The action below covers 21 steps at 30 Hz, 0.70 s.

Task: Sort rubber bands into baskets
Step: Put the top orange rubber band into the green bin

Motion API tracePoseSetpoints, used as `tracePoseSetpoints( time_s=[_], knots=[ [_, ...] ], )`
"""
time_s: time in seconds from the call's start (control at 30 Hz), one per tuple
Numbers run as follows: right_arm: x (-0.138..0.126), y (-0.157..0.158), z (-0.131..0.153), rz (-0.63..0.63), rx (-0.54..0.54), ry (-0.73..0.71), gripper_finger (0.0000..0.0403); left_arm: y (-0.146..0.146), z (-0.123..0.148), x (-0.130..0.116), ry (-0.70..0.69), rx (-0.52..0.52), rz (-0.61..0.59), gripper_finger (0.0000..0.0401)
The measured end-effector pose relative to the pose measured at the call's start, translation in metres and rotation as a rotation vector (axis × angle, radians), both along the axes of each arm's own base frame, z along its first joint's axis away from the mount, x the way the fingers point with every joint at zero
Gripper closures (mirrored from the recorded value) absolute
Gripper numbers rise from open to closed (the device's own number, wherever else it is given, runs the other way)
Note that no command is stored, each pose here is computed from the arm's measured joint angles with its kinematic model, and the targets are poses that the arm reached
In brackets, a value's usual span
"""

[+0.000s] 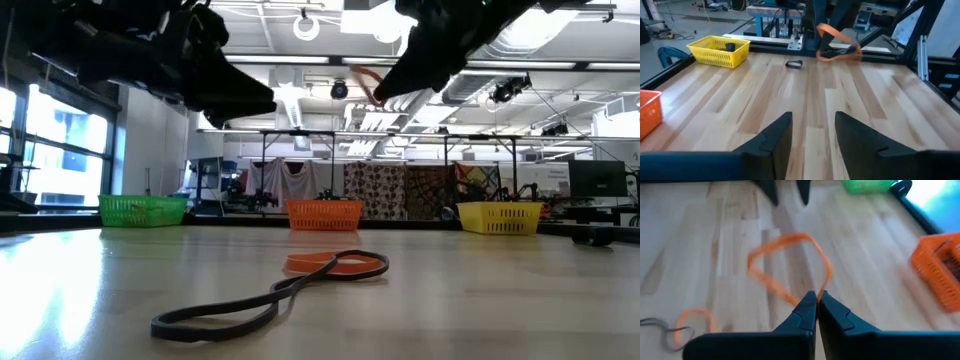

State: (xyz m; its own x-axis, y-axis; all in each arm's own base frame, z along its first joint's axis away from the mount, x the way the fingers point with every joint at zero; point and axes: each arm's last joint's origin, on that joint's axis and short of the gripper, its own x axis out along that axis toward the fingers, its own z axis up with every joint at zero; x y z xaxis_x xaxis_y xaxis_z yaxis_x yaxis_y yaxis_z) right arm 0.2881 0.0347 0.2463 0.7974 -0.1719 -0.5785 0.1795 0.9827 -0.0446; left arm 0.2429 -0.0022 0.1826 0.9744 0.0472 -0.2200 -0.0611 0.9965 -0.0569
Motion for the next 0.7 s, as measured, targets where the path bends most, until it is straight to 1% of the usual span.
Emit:
tracePoseSetpoints(
  time_s=[0.1,0.3,0.47,0.7],
  knots=[
    [0.001,0.003,0.003,-0.013,-0.047,-0.029,0.0402,-0.002,0.002,0.012,0.002,-0.006,-0.006,0.0241],
    [0.002,0.008,0.005,-0.012,-0.06,-0.055,0.0402,-0.004,0.003,0.04,0.014,-0.027,-0.001,0.0214],
    [0.001,0.01,0.005,-0.018,-0.078,-0.055,0.0403,-0.006,0.004,0.063,0.014,-0.034,0.008,0.0202],
    [0.0,0.01,0.004,-0.031,-0.093,-0.045,0.0403,-0.015,0.004,0.084,0.011,-0.039,-0.036,0.0196]
  ],
)
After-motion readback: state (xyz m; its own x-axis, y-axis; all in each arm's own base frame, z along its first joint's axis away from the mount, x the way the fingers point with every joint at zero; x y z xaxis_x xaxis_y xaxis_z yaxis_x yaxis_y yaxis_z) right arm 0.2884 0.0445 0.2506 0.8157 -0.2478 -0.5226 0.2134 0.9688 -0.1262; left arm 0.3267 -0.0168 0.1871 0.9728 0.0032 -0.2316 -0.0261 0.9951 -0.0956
